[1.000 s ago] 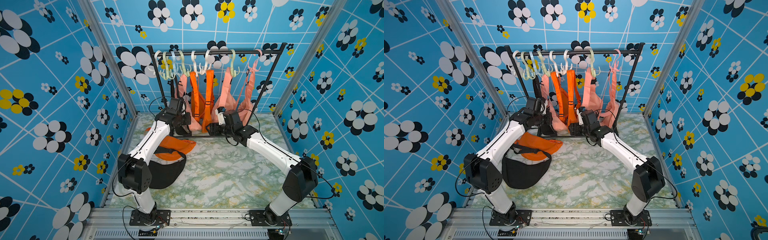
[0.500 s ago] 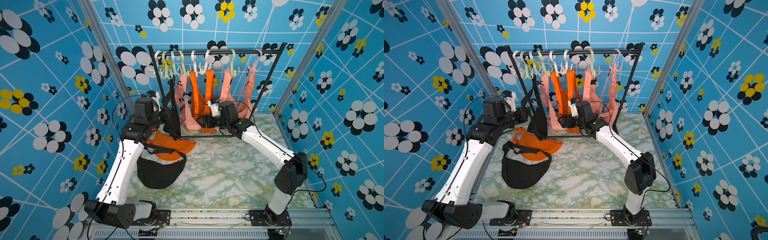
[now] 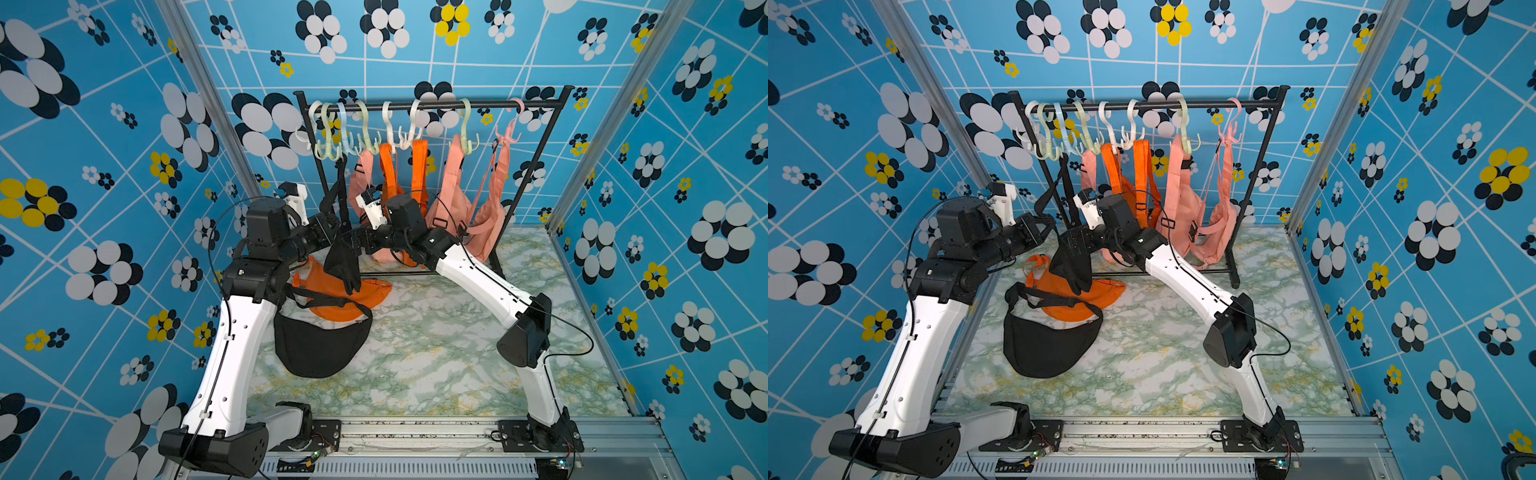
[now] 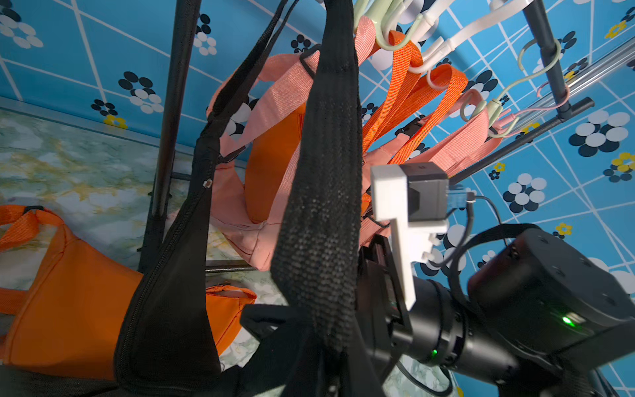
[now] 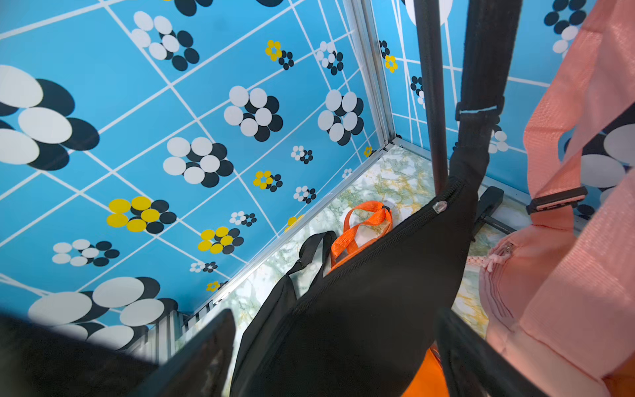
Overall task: Take the bag off the hook
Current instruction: Pick up the bag from the hook.
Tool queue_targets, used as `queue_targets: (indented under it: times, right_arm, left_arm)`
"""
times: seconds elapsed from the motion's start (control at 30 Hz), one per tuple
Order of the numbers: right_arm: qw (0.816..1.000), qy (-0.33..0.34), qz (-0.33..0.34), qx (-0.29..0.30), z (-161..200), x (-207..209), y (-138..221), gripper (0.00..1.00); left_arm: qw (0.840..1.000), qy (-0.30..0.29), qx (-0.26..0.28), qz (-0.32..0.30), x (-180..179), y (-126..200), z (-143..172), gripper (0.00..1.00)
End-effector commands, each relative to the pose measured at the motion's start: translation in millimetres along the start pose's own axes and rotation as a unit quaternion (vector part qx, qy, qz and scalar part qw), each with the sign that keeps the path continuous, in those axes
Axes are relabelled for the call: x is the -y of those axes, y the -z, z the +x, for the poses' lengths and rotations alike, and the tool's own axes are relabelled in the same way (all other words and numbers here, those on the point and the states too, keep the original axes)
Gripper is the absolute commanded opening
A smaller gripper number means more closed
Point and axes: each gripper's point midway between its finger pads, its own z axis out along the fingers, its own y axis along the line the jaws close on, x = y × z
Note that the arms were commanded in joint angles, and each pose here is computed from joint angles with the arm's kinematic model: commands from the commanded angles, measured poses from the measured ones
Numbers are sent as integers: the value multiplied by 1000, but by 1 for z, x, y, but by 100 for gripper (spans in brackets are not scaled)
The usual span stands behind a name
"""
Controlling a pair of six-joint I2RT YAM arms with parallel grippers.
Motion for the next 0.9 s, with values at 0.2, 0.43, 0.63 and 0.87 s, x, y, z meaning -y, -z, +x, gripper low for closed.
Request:
queue_targets:
  times: [0.2,0.43,0.63,0.87]
  right_arm:
    - [1000,7,-2,-5,2,-5,19,75]
    - [1000,-9,-4,-14,15,-5,26,91]
    - [999,-13,-32,-19,18,-20,37,91]
    - [999,-2,-36,2,21,-30,60,89]
  left_arm:
    - [998,11,23,49,23,22,-18,0]
    - [998,12,29,49,23,24,-23,0]
    - [998,11,31,47,23,26,-22,0]
    - [997,19,25,64,27,23,-23,0]
